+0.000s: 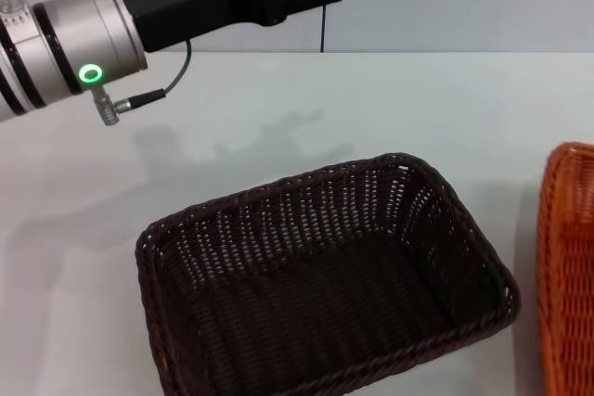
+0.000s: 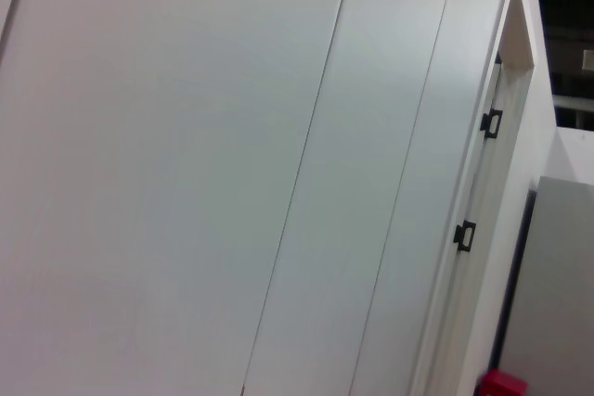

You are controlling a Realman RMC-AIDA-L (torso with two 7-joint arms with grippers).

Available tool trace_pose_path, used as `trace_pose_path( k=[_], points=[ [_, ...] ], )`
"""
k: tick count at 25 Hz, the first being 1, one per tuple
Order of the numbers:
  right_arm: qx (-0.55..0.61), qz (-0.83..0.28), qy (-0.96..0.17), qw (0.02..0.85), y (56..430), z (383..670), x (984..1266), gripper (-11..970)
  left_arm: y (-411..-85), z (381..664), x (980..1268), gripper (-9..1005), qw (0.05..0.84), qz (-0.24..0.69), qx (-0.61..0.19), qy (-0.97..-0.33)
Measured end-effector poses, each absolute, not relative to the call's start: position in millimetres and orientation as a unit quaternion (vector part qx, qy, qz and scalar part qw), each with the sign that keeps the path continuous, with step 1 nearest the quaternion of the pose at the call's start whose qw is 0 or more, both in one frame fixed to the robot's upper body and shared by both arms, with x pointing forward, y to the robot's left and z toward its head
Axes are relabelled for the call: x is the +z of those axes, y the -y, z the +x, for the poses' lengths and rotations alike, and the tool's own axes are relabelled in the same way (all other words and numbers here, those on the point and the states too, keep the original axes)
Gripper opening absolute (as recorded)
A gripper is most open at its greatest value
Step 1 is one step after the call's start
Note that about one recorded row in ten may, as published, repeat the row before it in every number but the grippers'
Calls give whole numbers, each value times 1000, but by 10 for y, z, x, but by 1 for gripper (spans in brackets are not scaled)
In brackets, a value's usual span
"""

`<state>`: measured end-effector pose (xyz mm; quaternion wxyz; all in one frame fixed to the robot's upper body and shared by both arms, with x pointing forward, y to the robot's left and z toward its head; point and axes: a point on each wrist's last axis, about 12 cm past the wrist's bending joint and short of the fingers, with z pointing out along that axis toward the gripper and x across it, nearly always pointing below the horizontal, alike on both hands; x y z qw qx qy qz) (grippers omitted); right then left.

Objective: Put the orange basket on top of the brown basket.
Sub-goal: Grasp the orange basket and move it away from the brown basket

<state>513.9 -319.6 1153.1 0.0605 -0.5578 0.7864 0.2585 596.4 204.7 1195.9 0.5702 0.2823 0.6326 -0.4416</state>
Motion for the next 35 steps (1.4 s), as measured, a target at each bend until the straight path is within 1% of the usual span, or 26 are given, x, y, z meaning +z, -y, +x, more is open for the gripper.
trace_pose_path(
  k=[3,7,11,15,18,22,25,27,29,35],
  points=[
    [275,-576,-768,46,3032,5087,11515,555,-2048,5981,11989,864,573,284,-440,-630],
    [299,-598,-743,30,2838,5055,11463,549,-2089,6034,12104,864,589,282,-436,-619],
    [311,-600,-736,45,2837,5068,11494,542,-2078,6046,12125,864,591,283,-436,-617],
    [315,-588,-738,96,3022,5139,11687,536,-2061,6055,12126,864,590,284,-437,-617],
    [300,-566,-752,160,3293,5220,11923,531,-2049,6056,12109,864,588,282,-438,-619],
    [244,-517,-778,260,3697,5312,12263,524,-2041,6053,12081,864,585,280,-441,-621],
    [189,-495,-790,309,3895,5369,12427,520,-2039,6053,12059,864,582,277,-442,-623],
    [153,-484,-799,324,3980,5411,12465,516,-2039,6053,12059,864,582,277,-442,-623],
    [128,-478,-807,323,4025,5442,12444,513,-2029,6051,12045,864,581,276,-444,-624],
    [106,-474,-821,302,4057,5534,12225,503,-2005,6047,12028,864,576,278,-447,-625]
  ],
)
